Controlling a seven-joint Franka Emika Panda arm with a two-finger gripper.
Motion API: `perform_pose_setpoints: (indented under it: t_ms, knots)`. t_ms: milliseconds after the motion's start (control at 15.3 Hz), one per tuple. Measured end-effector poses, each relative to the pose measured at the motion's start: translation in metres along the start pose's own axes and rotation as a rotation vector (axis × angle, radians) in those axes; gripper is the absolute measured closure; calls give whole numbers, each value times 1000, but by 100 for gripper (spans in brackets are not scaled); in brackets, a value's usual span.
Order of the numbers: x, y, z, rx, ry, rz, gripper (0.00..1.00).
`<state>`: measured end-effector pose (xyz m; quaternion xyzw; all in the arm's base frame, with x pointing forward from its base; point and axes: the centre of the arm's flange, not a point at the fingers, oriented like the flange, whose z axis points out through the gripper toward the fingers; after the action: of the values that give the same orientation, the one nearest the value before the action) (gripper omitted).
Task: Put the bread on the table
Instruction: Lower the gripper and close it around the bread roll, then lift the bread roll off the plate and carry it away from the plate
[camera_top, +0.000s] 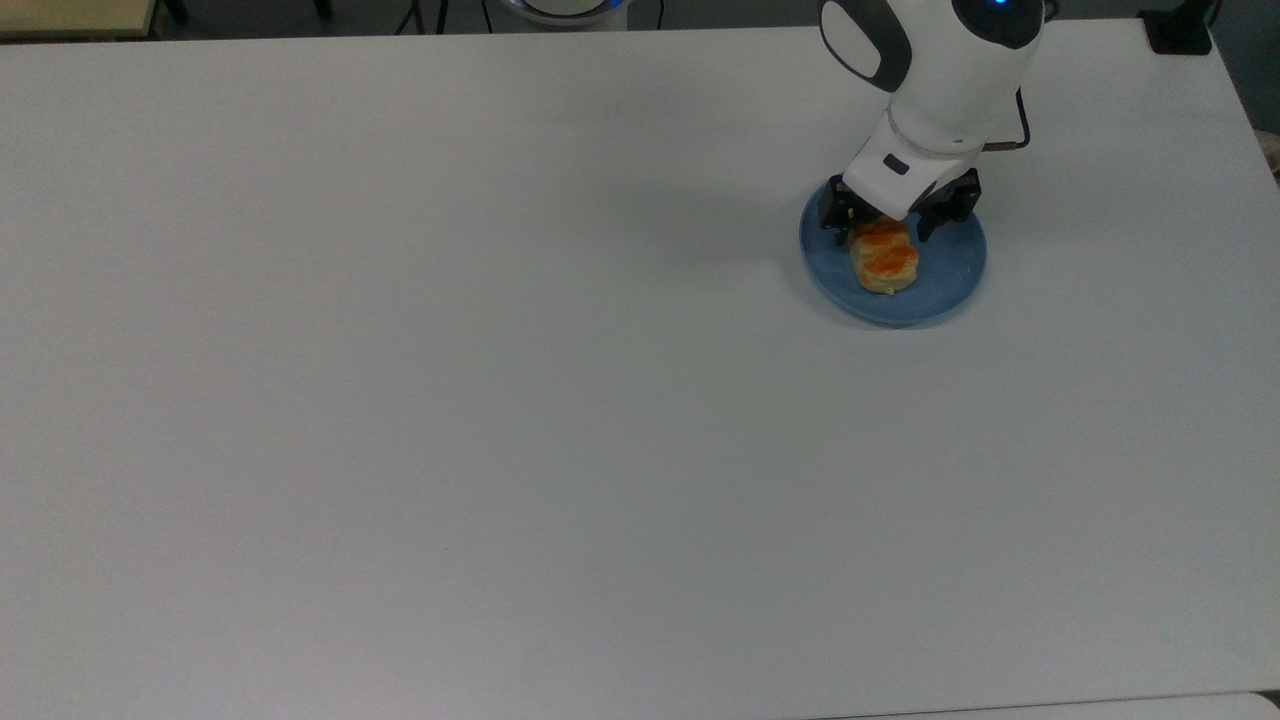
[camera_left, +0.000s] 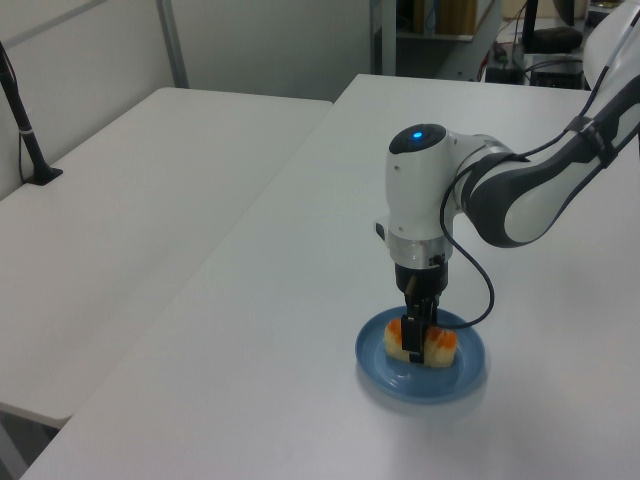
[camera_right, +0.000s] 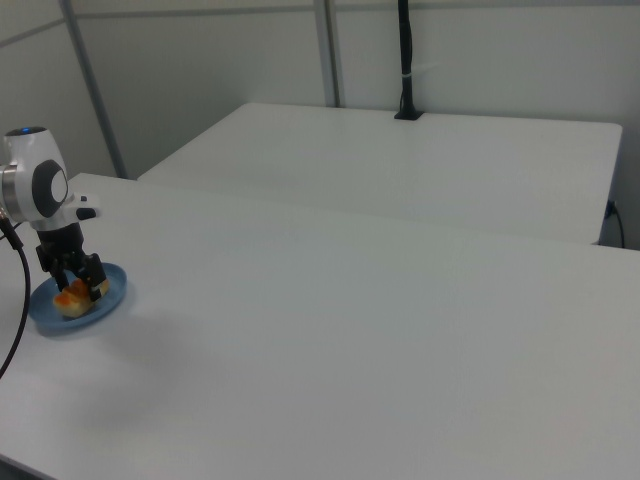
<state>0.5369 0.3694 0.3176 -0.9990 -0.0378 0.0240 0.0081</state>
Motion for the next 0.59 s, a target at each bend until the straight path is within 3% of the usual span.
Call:
perform_pose_setpoints:
  t_ms: [131, 197, 262, 590]
  knots:
    - [1, 0, 3, -8, 4, -6, 21]
    - [2, 0, 2, -7, 6, -6, 33]
    - [3, 0, 0, -6, 10, -6, 37]
    - [17, 6, -41, 17, 70, 16, 39]
